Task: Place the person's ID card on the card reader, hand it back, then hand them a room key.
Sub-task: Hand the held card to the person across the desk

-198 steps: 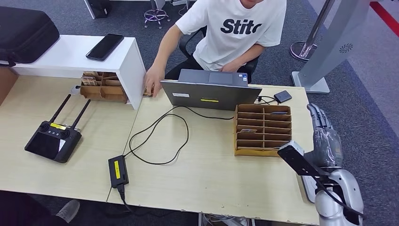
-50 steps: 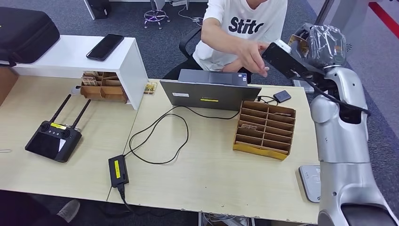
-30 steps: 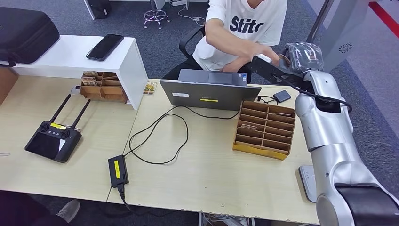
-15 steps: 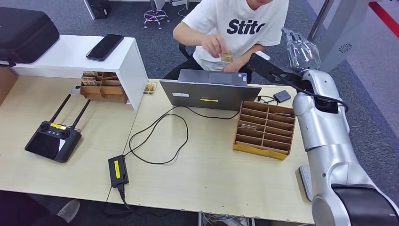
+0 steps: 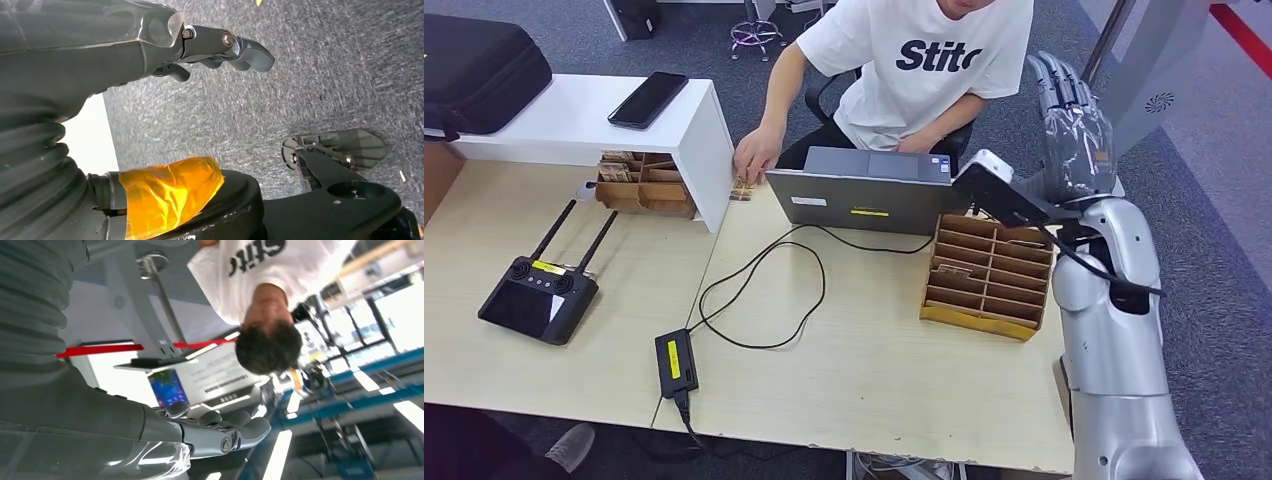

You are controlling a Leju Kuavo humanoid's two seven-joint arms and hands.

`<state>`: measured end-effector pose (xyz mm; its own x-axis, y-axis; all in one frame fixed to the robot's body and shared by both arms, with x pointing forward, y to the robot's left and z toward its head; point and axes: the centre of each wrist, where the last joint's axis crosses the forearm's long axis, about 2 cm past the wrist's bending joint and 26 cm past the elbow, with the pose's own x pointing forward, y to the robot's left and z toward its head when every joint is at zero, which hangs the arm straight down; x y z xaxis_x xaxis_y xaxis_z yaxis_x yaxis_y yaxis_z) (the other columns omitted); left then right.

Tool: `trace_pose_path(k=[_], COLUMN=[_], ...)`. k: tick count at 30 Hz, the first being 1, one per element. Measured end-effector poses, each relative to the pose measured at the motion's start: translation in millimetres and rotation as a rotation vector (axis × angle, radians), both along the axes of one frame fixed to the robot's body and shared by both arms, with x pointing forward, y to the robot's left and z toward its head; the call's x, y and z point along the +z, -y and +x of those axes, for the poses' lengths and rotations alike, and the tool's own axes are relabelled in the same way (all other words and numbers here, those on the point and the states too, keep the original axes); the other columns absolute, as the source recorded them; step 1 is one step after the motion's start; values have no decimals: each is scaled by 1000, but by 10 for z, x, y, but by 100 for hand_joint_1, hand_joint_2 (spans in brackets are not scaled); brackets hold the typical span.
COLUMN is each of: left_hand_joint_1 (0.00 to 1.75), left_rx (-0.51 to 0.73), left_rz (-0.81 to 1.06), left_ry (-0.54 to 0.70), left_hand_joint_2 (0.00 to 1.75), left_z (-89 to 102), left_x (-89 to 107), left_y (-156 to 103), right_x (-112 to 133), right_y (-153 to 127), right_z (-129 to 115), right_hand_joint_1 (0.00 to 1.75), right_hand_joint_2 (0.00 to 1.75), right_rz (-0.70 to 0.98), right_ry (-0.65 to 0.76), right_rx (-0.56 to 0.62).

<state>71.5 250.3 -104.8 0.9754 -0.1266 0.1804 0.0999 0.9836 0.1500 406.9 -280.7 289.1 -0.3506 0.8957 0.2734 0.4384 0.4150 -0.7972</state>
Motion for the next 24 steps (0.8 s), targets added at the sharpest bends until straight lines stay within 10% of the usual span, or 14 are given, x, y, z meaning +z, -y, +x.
trace_pose_path(k=[12, 24], left_hand_joint_1=[0, 0], left_rx=[113, 170], left_rz=[2, 14], left_ry=[2, -11], left_hand_joint_2=[175, 175], left_z=[-56, -72], left_x=[3, 7], left_y=[67, 85], right_x=[-713, -794], right_y=[28, 104], right_z=[-1673, -2347], right_hand_joint_1=[0, 0], right_hand_joint_2=[175, 175], right_rz=[303, 650], right_ry=[155, 178], right_rx=[177, 289])
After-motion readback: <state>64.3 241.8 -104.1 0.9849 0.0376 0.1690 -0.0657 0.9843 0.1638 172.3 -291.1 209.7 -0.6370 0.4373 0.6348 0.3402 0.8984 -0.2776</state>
